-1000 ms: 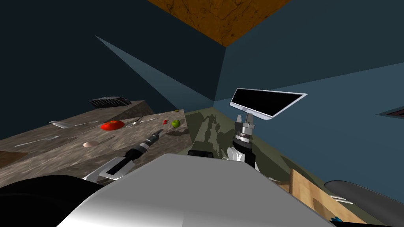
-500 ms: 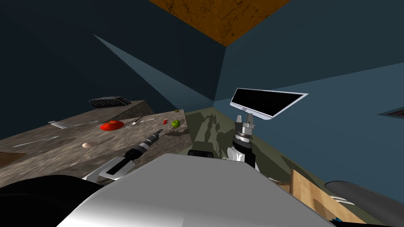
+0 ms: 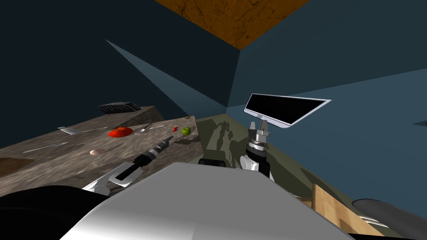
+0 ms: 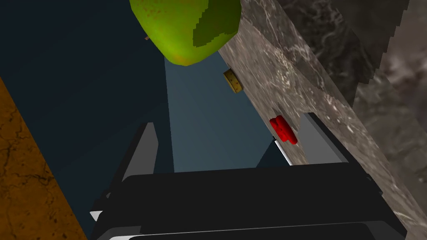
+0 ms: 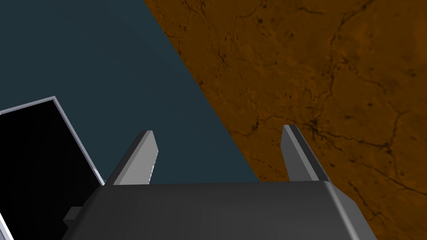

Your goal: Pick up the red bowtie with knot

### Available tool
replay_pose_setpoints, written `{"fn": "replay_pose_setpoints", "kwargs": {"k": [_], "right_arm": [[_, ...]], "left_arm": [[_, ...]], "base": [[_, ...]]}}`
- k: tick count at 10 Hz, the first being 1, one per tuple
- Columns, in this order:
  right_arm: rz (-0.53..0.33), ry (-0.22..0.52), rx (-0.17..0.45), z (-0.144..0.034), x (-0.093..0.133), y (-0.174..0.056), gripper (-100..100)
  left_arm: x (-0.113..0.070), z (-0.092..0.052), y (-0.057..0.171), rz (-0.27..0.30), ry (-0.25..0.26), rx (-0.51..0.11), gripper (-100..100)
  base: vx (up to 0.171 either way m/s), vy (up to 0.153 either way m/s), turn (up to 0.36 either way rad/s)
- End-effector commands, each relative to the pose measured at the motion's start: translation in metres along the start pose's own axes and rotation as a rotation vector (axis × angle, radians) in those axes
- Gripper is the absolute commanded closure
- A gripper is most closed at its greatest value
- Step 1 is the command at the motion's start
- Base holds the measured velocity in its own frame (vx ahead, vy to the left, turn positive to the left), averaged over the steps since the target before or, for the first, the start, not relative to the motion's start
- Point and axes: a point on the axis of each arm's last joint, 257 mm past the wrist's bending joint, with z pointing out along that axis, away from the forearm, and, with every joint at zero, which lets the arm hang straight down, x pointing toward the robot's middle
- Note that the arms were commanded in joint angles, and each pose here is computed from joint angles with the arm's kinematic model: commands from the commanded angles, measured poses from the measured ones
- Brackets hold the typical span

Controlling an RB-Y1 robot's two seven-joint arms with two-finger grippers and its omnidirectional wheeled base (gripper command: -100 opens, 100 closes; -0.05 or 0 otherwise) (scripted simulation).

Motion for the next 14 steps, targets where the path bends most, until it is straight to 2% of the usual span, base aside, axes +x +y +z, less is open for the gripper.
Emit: {"fn": "replay_pose_setpoints", "kwargs": {"k": [1,4,13,14], "right_arm": [[0.0,0.0,0.0,0.0,0.0,0.0,0],[0.0,0.0,0.0,0.0,0.0,0.0,0],[0.0,0.0,0.0,0.0,0.0,0.0,0],[0.0,0.0,0.0,0.0,0.0,0.0,0]], "left_arm": [[-0.003,0.007,0.002,0.013,0.026,-0.007,-100],[-0.014,0.021,0.003,0.048,0.072,-0.023,-100],[-0.014,0.021,0.003,0.048,0.072,-0.023,-100],[-0.034,0.006,0.015,0.078,0.067,-0.068,-100]], "base": [[0.071,-0.001,0.066],[0.061,0.0,0.03],[0.005,0.0,0.009],[0.0,0.0,0.0]]}}
